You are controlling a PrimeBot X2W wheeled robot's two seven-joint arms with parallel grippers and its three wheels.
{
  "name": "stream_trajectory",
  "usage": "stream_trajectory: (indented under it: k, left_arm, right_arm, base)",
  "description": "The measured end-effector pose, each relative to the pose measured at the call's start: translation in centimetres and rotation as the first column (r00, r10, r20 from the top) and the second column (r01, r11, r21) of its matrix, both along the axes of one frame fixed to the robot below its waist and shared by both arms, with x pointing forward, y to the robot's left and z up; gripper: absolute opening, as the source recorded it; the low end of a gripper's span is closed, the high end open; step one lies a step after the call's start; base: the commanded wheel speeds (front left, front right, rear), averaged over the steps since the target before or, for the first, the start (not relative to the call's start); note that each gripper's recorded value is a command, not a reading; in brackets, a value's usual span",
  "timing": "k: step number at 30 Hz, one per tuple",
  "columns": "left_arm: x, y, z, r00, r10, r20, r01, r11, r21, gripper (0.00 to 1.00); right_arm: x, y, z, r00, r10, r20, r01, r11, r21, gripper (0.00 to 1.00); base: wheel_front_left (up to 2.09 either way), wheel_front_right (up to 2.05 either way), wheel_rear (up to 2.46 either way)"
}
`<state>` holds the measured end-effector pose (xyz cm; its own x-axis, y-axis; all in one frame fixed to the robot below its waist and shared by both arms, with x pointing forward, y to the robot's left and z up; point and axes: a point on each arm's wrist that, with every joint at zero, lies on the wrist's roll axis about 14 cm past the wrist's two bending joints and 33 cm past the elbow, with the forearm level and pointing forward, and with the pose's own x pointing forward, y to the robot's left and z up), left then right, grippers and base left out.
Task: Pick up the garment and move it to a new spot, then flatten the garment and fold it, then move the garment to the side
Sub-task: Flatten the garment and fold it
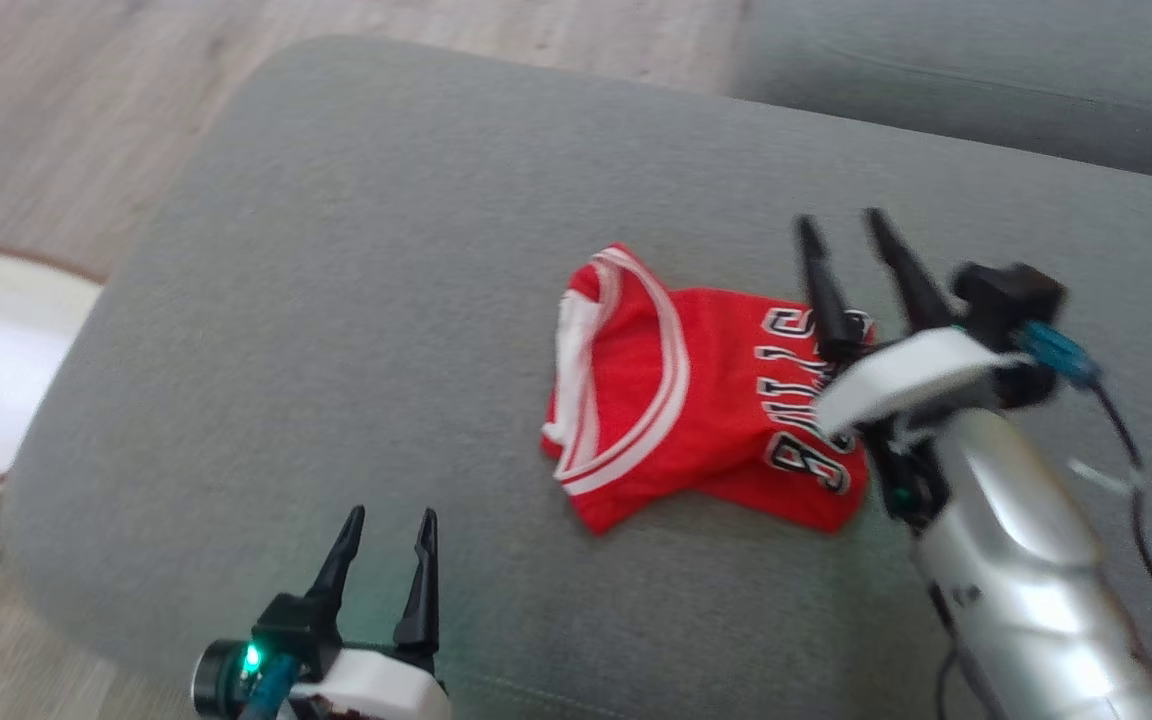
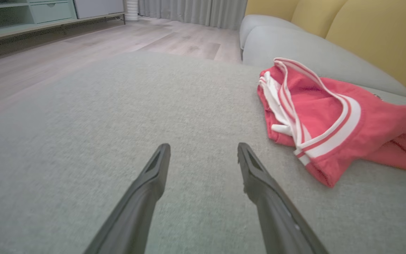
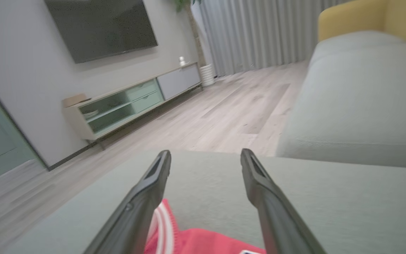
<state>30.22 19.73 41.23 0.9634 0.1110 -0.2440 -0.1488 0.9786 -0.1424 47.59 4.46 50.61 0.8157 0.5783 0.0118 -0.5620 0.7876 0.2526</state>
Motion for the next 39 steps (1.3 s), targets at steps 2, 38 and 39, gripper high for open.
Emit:
stream_trajectory:
  k: [2,38,39]
  left_arm:
    - [0.9,-0.7,0.5,0.999,-0.028,0.017,0.028,1.000,0.001,1.00]
    - [1.0,-2.7,1.1,0.991,-0.123,0.049,0.121,0.991,0.052,1.00]
    - [1.0,-2.6,1.0,0.992,-0.120,0.047,0.118,0.992,0.051,1.00]
  right_arm:
    - [0.0,-3.3,-0.7,0.996,-0.085,0.006,0.085,0.996,-0.020,1.00]
    - [-11.1,-18.8,-7.1,0.890,-0.447,-0.090,0.431,0.888,-0.159,1.00]
    - [-11.1,-18.3,-7.3,0.897,-0.432,-0.093,0.415,0.895,-0.163,1.00]
  base:
    - [0.00,0.00,0.00]
    - [0.00,0.00,0.00]
    - [0.00,0.00,0.00]
